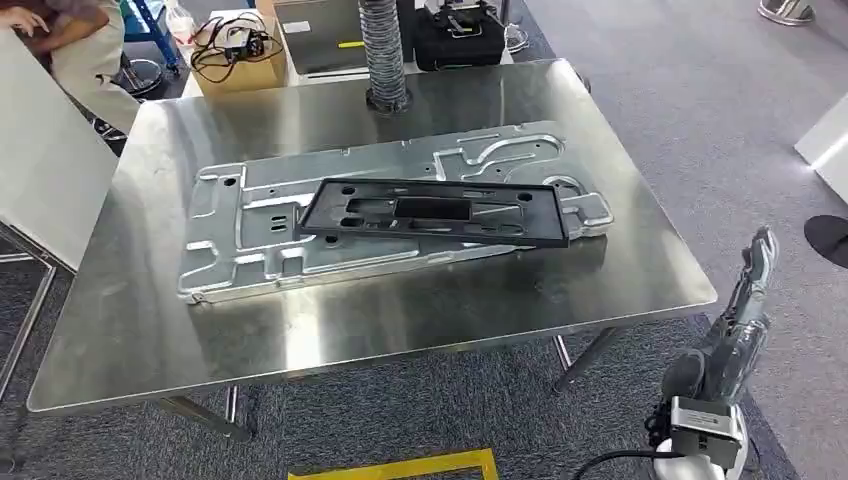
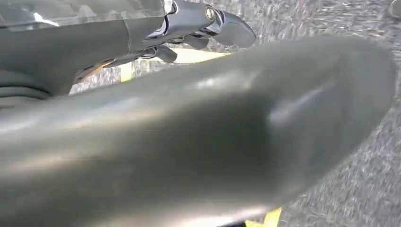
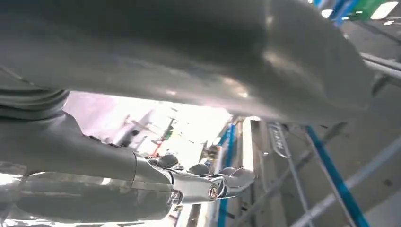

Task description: Take the parts from the cabinet and place them on the table.

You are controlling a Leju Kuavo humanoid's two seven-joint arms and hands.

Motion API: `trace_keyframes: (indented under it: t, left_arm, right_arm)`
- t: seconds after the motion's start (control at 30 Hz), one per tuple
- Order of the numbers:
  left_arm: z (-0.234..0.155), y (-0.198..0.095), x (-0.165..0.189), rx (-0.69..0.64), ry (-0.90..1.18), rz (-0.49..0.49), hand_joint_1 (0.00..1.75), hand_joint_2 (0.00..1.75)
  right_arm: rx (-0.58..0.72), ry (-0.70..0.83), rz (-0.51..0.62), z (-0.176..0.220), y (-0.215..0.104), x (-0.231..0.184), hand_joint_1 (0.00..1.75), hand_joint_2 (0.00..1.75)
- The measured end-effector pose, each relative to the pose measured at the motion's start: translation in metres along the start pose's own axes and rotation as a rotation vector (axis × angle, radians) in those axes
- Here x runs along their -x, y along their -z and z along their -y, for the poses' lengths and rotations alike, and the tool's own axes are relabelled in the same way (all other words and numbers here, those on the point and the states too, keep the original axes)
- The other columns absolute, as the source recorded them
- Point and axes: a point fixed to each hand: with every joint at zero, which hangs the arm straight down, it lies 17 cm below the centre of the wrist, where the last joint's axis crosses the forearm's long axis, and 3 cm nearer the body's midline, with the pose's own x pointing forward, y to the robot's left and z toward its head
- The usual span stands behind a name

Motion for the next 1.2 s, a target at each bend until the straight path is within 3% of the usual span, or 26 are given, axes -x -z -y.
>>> trace_keyframes:
  t: [0.37,0.6,0.97,1.2]
  left_arm:
    - [-0.005,0.002,-0.003,-0.007,-0.008,-0.001,0.0,0.0]
    - [-0.003,0.001,-0.002,-0.008,-0.012,0.001,0.0,0.0]
    - [0.002,-0.003,0.009,0.0,-0.015,-0.018,0.0,0.0]
    - [0.012,-0.002,0.002,0.012,-0.023,-0.01,0.0,0.0]
  right_arm:
    - [-0.041,-0.04,-0.157,0.016,-0.039,0.039,0.0,0.0]
    - [-0.122,-0.061,-0.304,0.01,-0.086,0.07,0.0,0.0]
    - [-0.236,-0.068,-0.564,-0.009,-0.175,0.113,0.0,0.0]
    - [-0.35,-0.133,-0.777,-0.019,-0.265,0.144,0.0,0.0]
